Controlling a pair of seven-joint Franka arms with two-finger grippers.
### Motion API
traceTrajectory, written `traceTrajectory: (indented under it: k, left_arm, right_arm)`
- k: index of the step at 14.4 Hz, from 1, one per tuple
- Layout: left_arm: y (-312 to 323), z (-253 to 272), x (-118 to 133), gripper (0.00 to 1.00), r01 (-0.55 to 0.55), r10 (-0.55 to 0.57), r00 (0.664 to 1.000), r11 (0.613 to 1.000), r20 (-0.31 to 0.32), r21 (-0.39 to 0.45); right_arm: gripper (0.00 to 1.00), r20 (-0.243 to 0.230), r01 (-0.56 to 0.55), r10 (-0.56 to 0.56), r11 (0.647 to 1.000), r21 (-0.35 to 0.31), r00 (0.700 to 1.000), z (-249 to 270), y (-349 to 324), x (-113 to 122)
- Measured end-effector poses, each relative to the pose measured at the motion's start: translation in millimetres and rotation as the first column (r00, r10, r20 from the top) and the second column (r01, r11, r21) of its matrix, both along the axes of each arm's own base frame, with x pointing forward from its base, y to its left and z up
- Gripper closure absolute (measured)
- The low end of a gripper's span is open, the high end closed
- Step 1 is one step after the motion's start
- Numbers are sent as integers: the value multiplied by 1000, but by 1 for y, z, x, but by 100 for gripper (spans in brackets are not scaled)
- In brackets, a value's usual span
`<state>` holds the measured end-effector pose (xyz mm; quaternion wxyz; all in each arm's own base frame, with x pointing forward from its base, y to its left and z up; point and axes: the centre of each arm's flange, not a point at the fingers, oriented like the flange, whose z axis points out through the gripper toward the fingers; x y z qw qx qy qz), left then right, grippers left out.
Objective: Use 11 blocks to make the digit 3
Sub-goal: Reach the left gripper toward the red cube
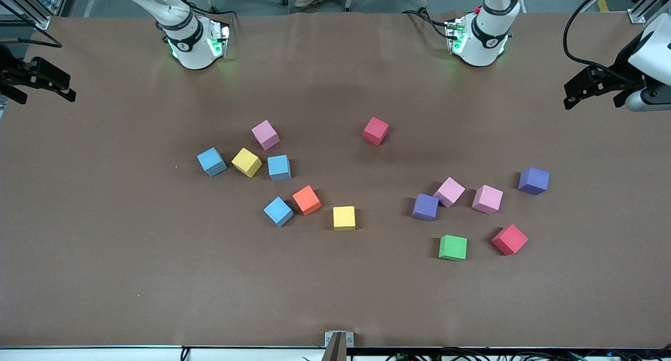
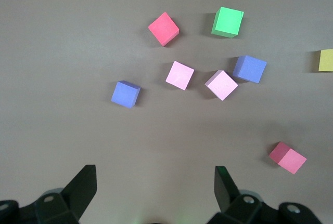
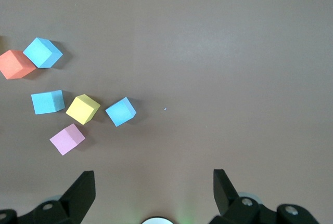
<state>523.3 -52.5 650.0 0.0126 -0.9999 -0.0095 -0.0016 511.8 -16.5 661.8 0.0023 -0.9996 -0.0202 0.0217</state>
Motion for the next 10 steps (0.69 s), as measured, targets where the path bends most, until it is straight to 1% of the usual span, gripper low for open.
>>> traceTrajectory:
  k: [6,8,10]
  left_arm:
    - [-6,1,1,0,11,-11,1000,1000,1,0]
    - [-11,-13,12,0,19,-19,1000,1000,-23,-2]
    - [-23,-44,32,0,41,-41,997,999,-71,-6]
  right_arm:
    - [0,-6,0,0,1000,1,1000,0,0,-1]
    - [0,-6,0,0,1000,1,1000,0,0,-1]
    - [0,-6,-1,1,1000,2,1000,-1,0,-1]
